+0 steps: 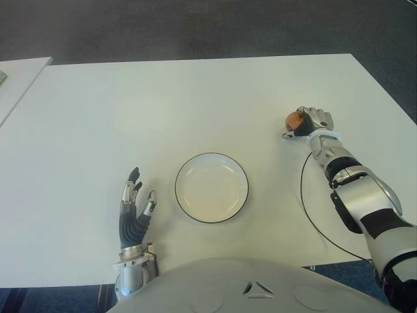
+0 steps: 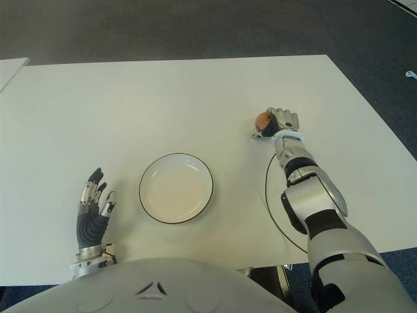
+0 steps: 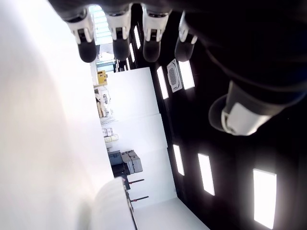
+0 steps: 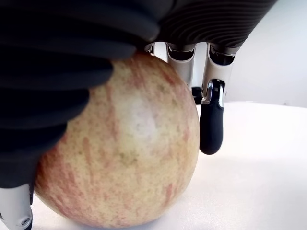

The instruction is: Put the apples into the plate.

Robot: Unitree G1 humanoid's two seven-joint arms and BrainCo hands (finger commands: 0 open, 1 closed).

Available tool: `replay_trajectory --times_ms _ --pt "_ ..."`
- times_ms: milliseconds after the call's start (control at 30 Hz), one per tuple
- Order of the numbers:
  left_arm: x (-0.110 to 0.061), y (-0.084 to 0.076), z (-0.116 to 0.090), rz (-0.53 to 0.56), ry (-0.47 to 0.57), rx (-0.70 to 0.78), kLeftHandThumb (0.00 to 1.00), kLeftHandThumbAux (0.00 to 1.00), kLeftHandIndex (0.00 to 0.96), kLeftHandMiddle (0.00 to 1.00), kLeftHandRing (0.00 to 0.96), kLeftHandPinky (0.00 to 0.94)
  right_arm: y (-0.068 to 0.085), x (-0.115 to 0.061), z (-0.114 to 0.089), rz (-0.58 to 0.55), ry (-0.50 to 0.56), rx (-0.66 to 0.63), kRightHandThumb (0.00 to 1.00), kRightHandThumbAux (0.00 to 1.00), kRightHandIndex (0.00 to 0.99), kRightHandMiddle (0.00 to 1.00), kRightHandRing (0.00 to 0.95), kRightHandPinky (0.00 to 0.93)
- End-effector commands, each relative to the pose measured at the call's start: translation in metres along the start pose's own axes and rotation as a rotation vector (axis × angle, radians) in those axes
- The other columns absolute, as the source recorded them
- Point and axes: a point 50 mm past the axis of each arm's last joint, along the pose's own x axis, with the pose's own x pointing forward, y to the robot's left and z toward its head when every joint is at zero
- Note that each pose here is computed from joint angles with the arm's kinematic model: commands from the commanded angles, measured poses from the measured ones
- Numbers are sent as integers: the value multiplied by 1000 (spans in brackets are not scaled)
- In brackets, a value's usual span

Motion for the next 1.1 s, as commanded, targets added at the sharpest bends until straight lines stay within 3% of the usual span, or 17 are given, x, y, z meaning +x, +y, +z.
replay_trajectory --times_ms 33,200,600,1100 --pt "-12 1 -8 4 77 47 0 533 109 63 60 86 41 -18 -1 145 28 -30 714 712 438 678 651 623" --pt "-15 3 -4 16 90 79 0 563 94 61 62 83 39 -16 2 142 50 18 720 711 440 687 680 667" --pt "-13 3 -1 15 79 68 7 592 84 69 74 81 35 -15 -1 117 79 114 723 710 441 721 726 671" --pt "-9 -1 0 11 41 62 0 582 76 57 64 88 31 -13 -4 110 76 117 722 710 441 713 682 635"
